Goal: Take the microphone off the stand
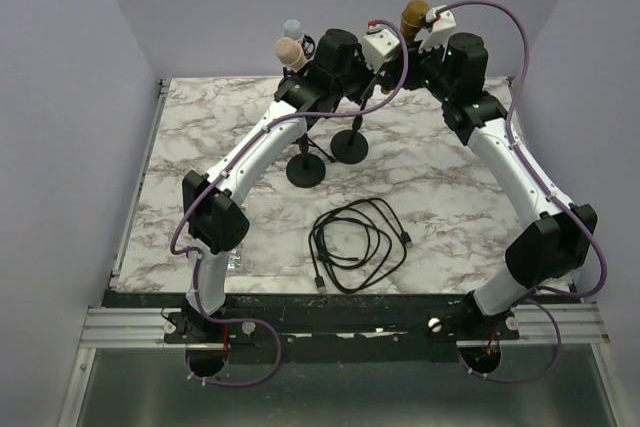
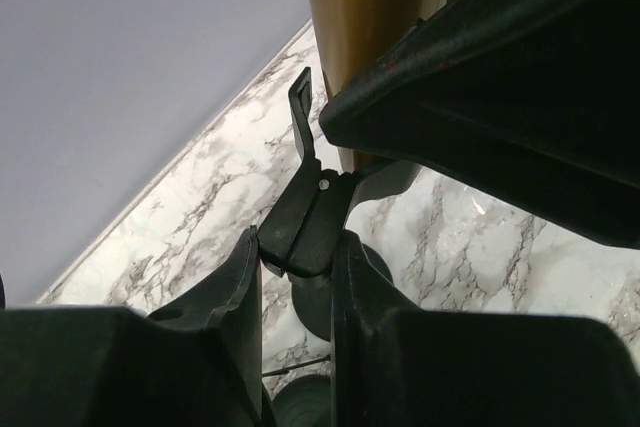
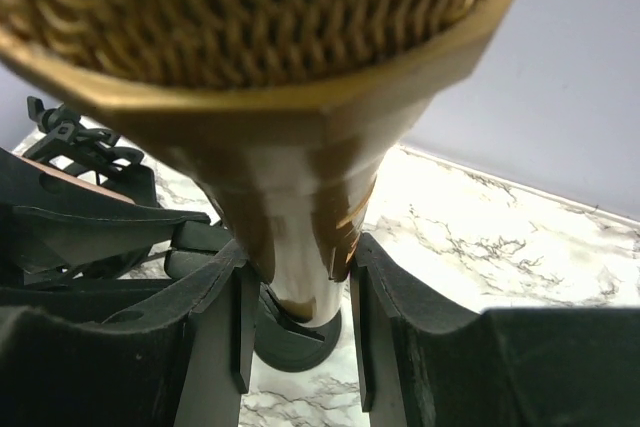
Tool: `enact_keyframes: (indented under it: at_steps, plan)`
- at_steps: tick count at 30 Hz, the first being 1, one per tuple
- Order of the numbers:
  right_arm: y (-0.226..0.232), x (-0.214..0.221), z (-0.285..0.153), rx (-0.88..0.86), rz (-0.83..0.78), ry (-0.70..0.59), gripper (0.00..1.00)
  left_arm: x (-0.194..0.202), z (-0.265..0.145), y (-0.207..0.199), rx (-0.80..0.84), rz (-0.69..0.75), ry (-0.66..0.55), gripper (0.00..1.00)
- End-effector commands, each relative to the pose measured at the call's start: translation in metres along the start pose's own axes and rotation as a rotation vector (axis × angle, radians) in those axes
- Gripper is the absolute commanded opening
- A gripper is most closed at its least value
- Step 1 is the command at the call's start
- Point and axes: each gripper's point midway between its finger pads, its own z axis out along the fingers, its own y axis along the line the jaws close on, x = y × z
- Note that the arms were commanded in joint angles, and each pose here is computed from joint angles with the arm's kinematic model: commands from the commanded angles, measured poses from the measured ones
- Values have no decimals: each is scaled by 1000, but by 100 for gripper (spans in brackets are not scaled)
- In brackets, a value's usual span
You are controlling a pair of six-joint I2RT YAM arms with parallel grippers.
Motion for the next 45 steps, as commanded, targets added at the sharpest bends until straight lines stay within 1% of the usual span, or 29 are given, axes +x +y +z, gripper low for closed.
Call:
enact_keyframes:
  at_steps: [1,5,12,14,17,23,31,34,35,36,38,40,41,45]
  plan:
    - [0,4,-7,10,-4,24,1,-10,1,12,-52,18,-36,0]
    - [-15,-6,-14,102,-8,2,1,-5,0,9,-45,17,-33,0]
    - [-65,-32,-47,425,32,-65,1,-6,-2,7,-37,7,-42,0]
    - [-74,-37,-55,469,45,-82,1,-6,-2,7,-39,4,-43,0]
    - [-80,-40,-59,493,47,-90,1,-5,-2,7,-38,2,-43,0]
    - [-77,-37,-59,479,44,-84,1,-3,-2,11,-51,8,-32,0]
    - [-73,-36,-57,453,46,-83,1,24,7,10,-59,5,20,0]
    - [-74,-33,-55,456,40,-74,1,26,7,13,-71,-15,29,0]
    - [-76,-32,-55,461,35,-71,1,25,6,13,-71,-25,27,7]
    - [-78,-30,-54,472,26,-66,1,23,4,15,-85,-34,24,20]
    - [-80,-29,-55,484,11,-61,1,15,-1,19,-106,-50,8,42]
    - [-82,-30,-56,491,9,-63,1,7,-6,19,-109,-66,-13,57]
    - [-81,-30,-55,485,10,-64,1,3,-9,20,-110,-72,-22,62]
    - [-77,-32,-55,469,22,-64,1,-11,-17,18,-93,-87,-40,68]
